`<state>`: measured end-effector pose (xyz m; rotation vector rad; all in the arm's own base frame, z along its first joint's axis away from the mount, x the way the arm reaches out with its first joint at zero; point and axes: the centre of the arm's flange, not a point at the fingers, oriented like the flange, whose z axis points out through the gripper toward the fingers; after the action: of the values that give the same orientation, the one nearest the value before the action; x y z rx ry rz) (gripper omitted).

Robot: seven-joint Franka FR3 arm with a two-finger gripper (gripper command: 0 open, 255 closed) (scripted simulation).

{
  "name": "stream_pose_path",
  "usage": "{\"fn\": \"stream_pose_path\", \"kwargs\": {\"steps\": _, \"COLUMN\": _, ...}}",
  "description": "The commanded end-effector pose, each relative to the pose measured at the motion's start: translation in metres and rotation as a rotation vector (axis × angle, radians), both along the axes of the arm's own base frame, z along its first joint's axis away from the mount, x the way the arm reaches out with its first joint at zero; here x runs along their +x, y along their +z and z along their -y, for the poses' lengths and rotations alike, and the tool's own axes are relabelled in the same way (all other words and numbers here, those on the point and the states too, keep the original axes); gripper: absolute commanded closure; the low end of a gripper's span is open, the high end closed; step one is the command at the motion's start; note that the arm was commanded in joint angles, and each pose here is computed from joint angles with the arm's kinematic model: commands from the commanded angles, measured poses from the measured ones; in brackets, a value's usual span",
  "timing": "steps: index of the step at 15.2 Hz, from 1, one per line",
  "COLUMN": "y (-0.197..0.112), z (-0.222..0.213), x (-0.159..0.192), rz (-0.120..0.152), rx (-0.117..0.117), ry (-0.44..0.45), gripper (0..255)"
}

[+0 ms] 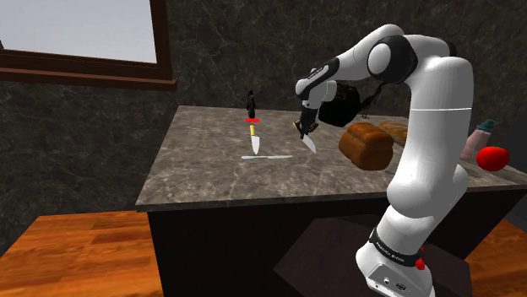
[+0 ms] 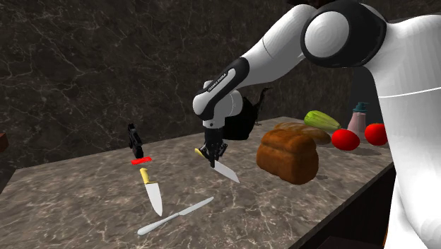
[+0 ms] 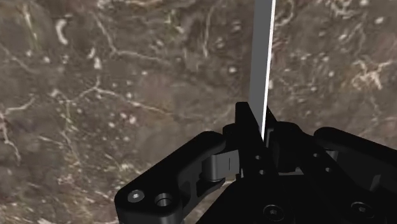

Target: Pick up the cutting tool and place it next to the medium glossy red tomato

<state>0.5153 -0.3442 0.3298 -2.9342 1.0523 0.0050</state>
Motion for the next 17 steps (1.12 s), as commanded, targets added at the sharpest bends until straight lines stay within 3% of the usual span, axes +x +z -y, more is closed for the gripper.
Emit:
{"fn": "stream_pose_path", "kwargs": {"steps": 1, "y": 0.0, "z": 0.0, "x": 0.0, "rz": 0.0, "rx": 0.0, "ry": 0.0, "gripper": 255}}
{"fn": "stream_pose_path", "kwargs": {"steps": 5, "y": 0.0, "z": 0.0, "x": 0.0, "rz": 0.0, "rx": 0.0, "ry": 0.0, "gripper": 255}}
{"fn": "stream_pose_path", "kwargs": {"steps": 17, "y": 0.063, "z": 0.0, "x": 0.0, "rz": 0.0, "rx": 0.0, "ry": 0.0, "gripper": 255}}
